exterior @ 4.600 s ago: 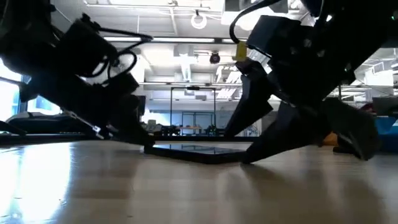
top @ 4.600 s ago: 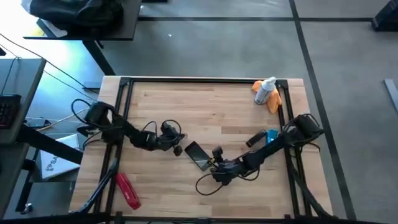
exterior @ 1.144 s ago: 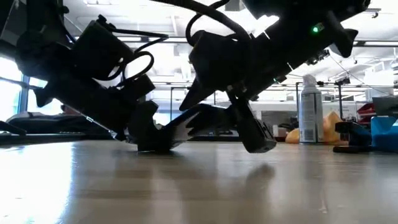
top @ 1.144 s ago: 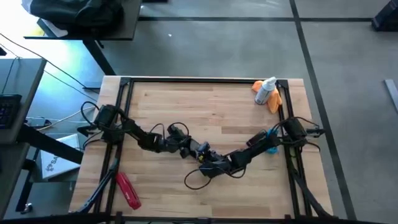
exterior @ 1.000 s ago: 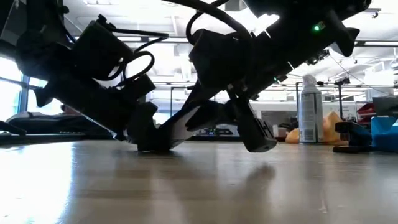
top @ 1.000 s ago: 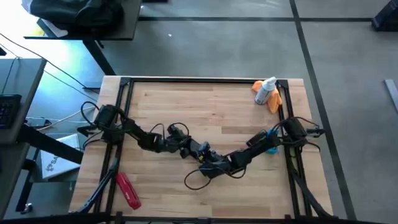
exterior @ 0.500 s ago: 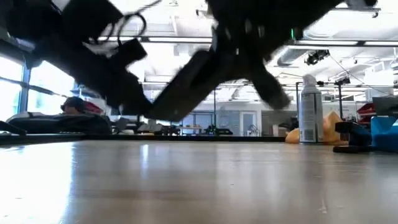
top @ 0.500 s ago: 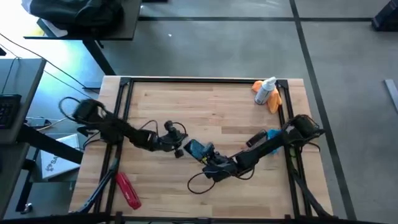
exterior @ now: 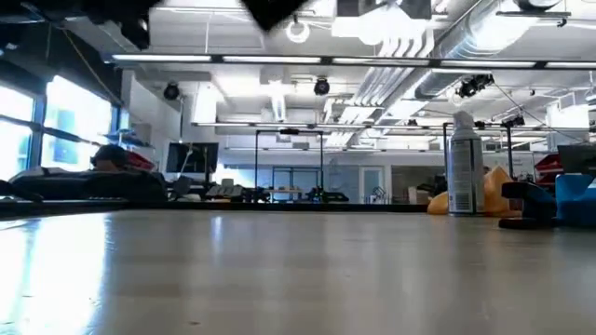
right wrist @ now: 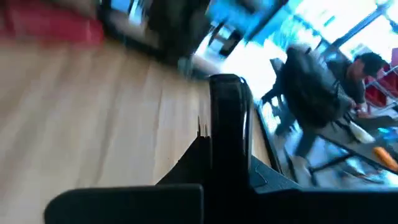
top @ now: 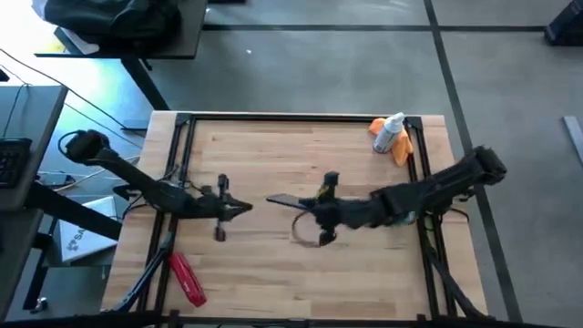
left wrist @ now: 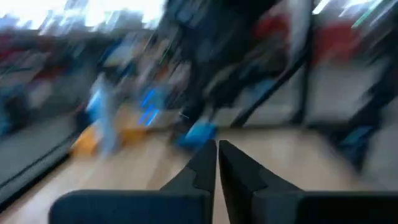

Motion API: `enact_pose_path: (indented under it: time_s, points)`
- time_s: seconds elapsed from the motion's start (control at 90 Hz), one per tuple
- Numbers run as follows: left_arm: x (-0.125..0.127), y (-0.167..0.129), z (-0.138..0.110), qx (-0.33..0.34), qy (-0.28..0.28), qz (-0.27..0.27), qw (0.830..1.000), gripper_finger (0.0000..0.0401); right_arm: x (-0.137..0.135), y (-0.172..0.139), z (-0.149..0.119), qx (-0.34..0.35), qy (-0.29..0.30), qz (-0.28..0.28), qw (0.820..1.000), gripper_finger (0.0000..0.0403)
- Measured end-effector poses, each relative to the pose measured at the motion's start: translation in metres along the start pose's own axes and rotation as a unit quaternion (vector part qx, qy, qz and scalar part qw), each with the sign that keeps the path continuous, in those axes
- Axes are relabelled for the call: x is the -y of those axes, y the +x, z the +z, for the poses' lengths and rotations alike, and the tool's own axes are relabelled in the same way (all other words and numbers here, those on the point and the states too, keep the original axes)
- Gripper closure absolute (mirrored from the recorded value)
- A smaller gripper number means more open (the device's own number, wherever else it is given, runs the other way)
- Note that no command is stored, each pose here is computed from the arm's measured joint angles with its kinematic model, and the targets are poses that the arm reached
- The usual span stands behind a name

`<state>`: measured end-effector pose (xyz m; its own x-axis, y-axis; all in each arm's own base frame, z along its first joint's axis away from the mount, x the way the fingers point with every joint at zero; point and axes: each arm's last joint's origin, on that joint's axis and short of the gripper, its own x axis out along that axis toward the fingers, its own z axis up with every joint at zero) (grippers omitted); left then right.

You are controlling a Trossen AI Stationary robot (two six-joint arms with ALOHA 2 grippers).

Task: Apply microfiber cloth
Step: Spray the cellphone using the spray bottle

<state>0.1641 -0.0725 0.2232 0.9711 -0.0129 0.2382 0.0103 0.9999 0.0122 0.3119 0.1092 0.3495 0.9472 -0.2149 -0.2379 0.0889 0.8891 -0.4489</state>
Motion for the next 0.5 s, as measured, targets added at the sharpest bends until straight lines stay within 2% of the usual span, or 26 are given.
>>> enact_pose_path:
  time_s: [0.2,0.344,0.5]
  points:
    - [-0.011,-0.011,0.012,0.134,0.000,-0.006,0.991,0.0325,0.021,-0.017,0.032,0.156,0.069,0.021,0.985,0.0402]
    - [-0.012,-0.004,0.034,0.227,0.044,-0.024,0.973,0.0266,0.031,-0.011,0.040,0.233,0.112,0.028,0.966,0.0402]
    - [-0.010,0.013,0.059,0.277,0.089,-0.016,0.957,0.0228,0.036,0.004,0.044,0.312,0.141,0.048,0.938,0.0402]
